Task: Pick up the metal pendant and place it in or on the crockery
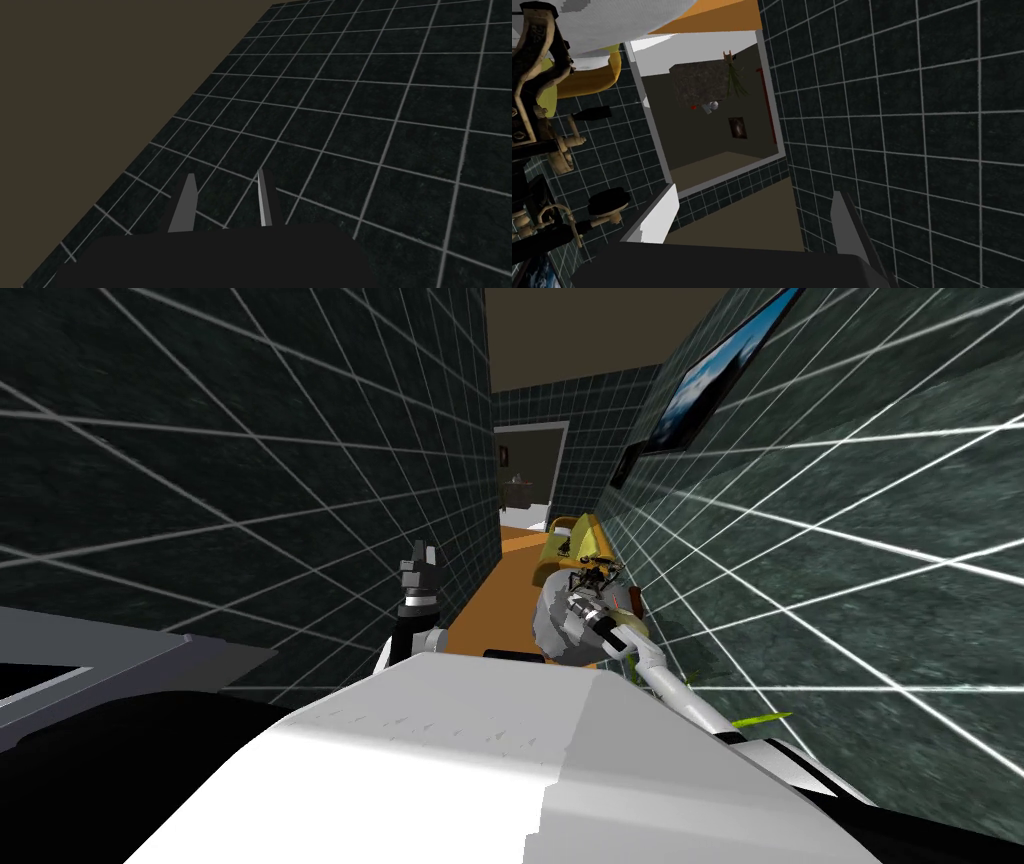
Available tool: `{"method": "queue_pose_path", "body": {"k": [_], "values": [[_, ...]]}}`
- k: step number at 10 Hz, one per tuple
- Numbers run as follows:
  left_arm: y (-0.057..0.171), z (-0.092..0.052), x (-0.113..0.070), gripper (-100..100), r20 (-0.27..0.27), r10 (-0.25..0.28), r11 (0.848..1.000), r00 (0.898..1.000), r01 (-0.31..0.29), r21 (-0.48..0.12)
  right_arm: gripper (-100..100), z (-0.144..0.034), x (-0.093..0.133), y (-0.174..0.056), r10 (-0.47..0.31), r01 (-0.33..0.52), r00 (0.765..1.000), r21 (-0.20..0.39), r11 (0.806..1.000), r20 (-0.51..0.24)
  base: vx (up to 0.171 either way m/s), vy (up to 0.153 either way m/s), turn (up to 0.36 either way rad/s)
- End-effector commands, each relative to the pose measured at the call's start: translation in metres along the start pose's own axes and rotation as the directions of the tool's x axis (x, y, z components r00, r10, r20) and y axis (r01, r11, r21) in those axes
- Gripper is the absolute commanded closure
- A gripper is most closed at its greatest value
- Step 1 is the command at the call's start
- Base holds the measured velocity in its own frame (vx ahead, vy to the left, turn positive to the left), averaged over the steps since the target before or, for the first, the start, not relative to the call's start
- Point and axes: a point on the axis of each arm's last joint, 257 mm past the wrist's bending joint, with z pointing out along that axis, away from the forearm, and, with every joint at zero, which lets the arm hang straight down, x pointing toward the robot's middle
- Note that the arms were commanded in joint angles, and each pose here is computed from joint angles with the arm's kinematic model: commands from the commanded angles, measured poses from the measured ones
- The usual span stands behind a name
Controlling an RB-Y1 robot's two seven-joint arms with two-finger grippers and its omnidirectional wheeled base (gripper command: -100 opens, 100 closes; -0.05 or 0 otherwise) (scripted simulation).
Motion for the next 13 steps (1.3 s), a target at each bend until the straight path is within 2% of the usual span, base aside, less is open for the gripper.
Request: {"method": "queue_pose_path", "body": {"k": [1, 2, 3, 4, 7, 8, 9, 10, 11, 13], "values": [[0.000, 0.000, 0.000, 0, 0.000, 0.000, 1.000, 1.000, 0.000, 0.000, -100, -0.004, 0.016, -0.012, -0.019, 0.020, 0.999, 0.018, 1.000, -0.035, -0.035, -0.054, 0.143], [0.000, 0.000, 0.000, 0, 0.000, 0.000, 1.000, 1.000, 0.000, 0.000, -100, -0.004, 0.017, -0.013, -0.019, 0.020, 0.999, 0.020, 1.000, -0.037, -0.014, -0.022, -0.018], [0.000, 0.000, 0.000, 0, 0.000, 0.000, 1.000, 1.000, 0.000, 0.000, -100, -0.011, 0.033, -0.027, -0.059, 0.062, 0.994, 0.035, 0.997, -0.091, -0.016, -0.033, 0.209], [0.000, 0.000, 0.000, 0, 0.000, 0.000, 1.000, 1.000, 0.000, 0.000, -100, -0.012, 0.035, -0.029, -0.057, 0.061, 0.994, 0.040, 0.997, -0.095, -0.015, -0.048, 0.185], [0.000, 0.000, 0.000, 0, 0.000, 0.000, 1.000, 1.000, 0.000, 0.000, -100, -0.043, 0.084, -0.073, -0.153, 0.179, 0.953, 0.078, 0.981, -0.261, -0.042, -0.079, 0.297], [0.000, 0.000, 0.000, 0, 0.000, 0.000, 1.000, 1.000, 0.000, 0.000, -100, -0.038, 0.077, -0.064, -0.161, 0.180, 0.957, 0.059, 0.982, -0.242, -0.032, -0.079, 0.131], [0.000, 0.000, 0.000, 0, 0.000, 0.000, 1.000, 1.000, 0.000, 0.000, -100, -0.042, 0.082, -0.071, -0.155, 0.179, 0.954, 0.073, 0.981, -0.256, -0.013, -0.028, -0.053], [0.000, 0.000, 0.000, 0, 0.000, 0.000, 1.000, 1.000, 0.000, 0.000, -100, -0.055, 0.098, -0.086, -0.178, 0.213, 0.934, 0.084, 0.973, -0.310, -0.020, -0.023, 0.176], [0.000, 0.000, 0.000, 0, 0.000, 0.000, 1.000, 1.000, 0.000, 0.000, -100, -0.058, 0.100, -0.090, -0.175, 0.213, 0.932, 0.090, 0.973, -0.316, -0.019, -0.031, 0.130], [0.000, 0.000, 0.000, 0, 0.000, 0.000, 1.000, 1.000, 0.000, 0.000, -100, -0.083, 0.125, -0.113, -0.212, 0.272, 0.890, 0.096, 0.957, -0.404, -0.035, -0.044, 0.231]]}}
